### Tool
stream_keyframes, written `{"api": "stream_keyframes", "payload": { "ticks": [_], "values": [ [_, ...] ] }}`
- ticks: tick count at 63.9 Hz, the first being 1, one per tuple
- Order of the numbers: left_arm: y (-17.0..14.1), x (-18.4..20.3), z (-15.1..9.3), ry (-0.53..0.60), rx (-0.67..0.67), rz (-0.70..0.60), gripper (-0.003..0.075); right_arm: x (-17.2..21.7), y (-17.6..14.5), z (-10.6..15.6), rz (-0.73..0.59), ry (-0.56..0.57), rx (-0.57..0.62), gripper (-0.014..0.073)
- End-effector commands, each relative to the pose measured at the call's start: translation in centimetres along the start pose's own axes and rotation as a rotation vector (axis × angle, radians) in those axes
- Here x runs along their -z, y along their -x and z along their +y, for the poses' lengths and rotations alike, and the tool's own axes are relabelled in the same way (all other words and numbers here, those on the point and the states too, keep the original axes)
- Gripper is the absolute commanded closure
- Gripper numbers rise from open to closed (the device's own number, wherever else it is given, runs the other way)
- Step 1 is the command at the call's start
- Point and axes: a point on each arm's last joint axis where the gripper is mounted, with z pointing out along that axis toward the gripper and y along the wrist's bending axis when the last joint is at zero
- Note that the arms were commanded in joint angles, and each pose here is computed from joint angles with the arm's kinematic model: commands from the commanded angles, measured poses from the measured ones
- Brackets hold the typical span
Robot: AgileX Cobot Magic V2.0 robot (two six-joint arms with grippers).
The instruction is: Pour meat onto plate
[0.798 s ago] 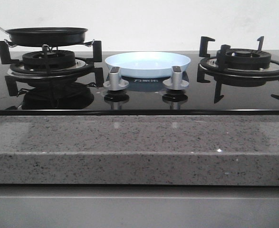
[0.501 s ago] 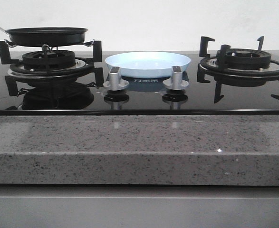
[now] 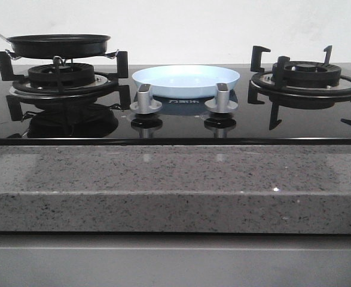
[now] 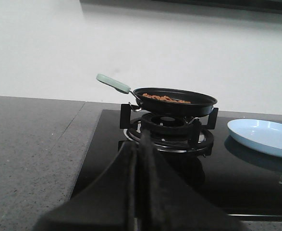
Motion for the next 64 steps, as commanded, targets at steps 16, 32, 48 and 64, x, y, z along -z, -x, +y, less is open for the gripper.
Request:
{"api": "stream_keyframes", "payload": {
  "ticks": [16,32,48,64],
  "values": [
    [2.0,0.3,-0.1,-0.012,0.007,-0.172,0.0741,0.2,1.4,0.1,-0.118,0.003,0.018,0.0663],
    [8.2,1.1,-0.8,-0.030,0.025,-0.195,0.0741,0.7,6.0,0.5,-0.132,0.007,0.018,0.0663],
    [13.2,-0.8,-1.5,-0.032,0.019,0.013,0.0741,0.1,11.5,1.0,0.018,-0.005,0.035,0.0663],
    [13.7,-4.3,-1.7,-0.020,0.018,0.233,0.0741,-2.4,12.2,1.0,0.259,-0.022,0.034,0.0663]
  ]
}}
